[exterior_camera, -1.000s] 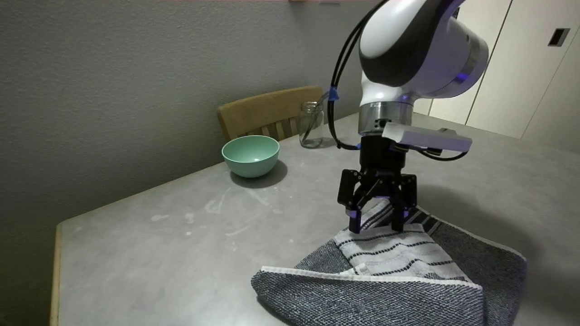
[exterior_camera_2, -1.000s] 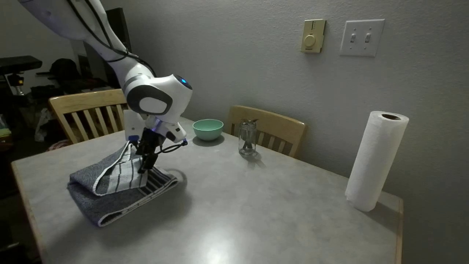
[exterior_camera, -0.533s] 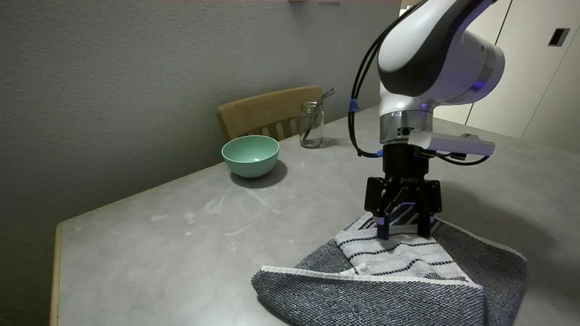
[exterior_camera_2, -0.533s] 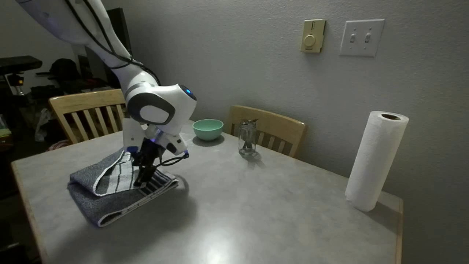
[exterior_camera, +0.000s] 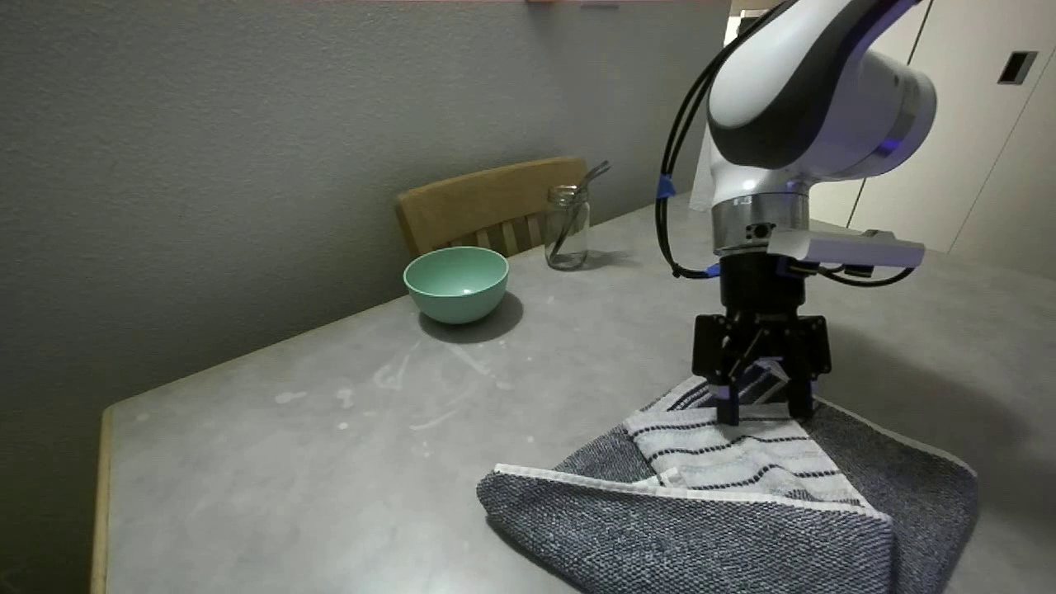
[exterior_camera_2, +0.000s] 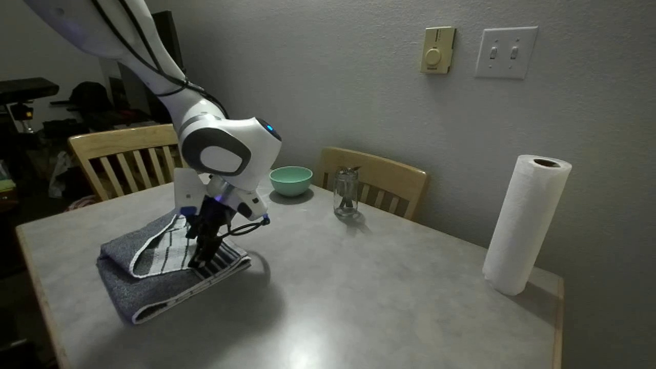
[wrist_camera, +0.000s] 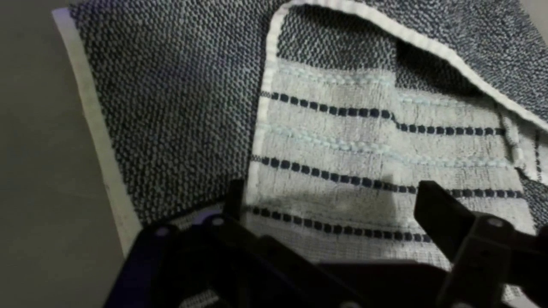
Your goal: Unfold the grey towel on the table.
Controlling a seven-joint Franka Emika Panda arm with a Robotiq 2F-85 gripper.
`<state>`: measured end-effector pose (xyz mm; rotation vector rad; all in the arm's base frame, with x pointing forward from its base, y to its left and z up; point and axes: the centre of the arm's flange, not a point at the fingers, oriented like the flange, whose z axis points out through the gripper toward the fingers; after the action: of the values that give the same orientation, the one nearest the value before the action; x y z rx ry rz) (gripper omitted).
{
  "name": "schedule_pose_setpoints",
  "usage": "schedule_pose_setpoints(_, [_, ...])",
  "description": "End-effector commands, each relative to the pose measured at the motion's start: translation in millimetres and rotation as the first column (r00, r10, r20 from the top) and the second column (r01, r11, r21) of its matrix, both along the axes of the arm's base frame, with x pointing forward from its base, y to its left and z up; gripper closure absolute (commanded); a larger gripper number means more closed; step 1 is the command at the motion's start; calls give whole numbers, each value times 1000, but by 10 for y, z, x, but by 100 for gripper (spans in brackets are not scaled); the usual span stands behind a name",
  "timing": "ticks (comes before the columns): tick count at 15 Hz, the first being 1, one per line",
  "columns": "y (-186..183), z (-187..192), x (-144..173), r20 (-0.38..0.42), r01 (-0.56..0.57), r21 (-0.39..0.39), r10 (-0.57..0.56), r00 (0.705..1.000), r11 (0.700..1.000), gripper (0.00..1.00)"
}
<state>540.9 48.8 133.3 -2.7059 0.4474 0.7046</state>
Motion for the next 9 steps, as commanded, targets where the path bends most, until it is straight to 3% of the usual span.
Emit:
schedule_pose_setpoints(1, [-70, 152, -69, -13, -20, -19, 20, 1000, 1000, 0])
schedule_pose_setpoints(9, [-58, 85, -82, 23, -52, 10, 52, 998, 999, 0])
